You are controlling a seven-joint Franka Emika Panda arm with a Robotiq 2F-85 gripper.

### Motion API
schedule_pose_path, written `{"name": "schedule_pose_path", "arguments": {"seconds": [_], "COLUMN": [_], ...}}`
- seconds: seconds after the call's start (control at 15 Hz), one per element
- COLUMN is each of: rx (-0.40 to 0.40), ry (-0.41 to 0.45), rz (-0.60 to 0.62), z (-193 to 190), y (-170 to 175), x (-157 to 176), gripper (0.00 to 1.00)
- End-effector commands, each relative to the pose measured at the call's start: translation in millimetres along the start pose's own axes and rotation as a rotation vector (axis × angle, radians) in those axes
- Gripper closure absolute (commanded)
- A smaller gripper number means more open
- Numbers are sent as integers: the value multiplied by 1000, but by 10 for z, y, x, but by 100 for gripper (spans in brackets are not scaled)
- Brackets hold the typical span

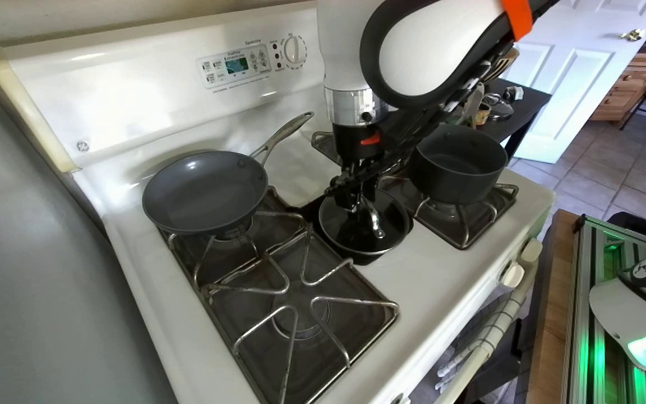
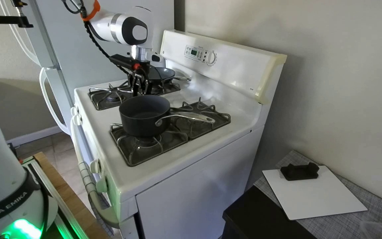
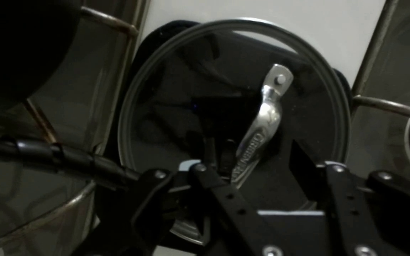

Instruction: Put the lid on the pot

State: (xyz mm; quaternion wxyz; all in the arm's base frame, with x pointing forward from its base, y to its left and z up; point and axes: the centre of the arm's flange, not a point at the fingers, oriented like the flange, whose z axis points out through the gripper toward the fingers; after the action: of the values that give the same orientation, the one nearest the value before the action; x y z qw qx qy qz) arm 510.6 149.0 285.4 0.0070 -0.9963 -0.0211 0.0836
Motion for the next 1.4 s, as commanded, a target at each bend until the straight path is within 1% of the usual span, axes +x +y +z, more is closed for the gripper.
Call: {"name": "schedule_pose_path", "arguments": {"seconds": [0.0, 0.13, 0.27, 0.33, 0.4, 0.47, 0.53, 0.73, 0.8, 0.93, 1.0, 1.07, 1.13, 1.27, 1.33], "rx": [-19, -20, -22, -22, -24, -24, -26, -31, -31, -36, -38, -40, -45, -53, -56], "ry": [-43, -50, -56, -57, -53, -52, -52, -41, -40, -34, -29, -30, -27, -30, -31], "rz": [37, 53, 67, 74, 78, 80, 82, 71, 59, 52, 45, 41, 38, 31, 29], "z": [3, -10, -24, -28, -39, -27, -23, -14, -7, 20, 31, 41, 56, 79, 88], "y": [-56, -51, -38, -34, -35, -33, -32, -33, -36, -44, -49, -53, -57, -61, -62], "x": [71, 87, 98, 105, 112, 119, 126, 153, 160, 174, 178, 179, 178, 183, 186], "gripper": [69, 79, 95, 99, 87, 65, 64, 41, 31, 17, 58, 53, 54, 70, 80]}}
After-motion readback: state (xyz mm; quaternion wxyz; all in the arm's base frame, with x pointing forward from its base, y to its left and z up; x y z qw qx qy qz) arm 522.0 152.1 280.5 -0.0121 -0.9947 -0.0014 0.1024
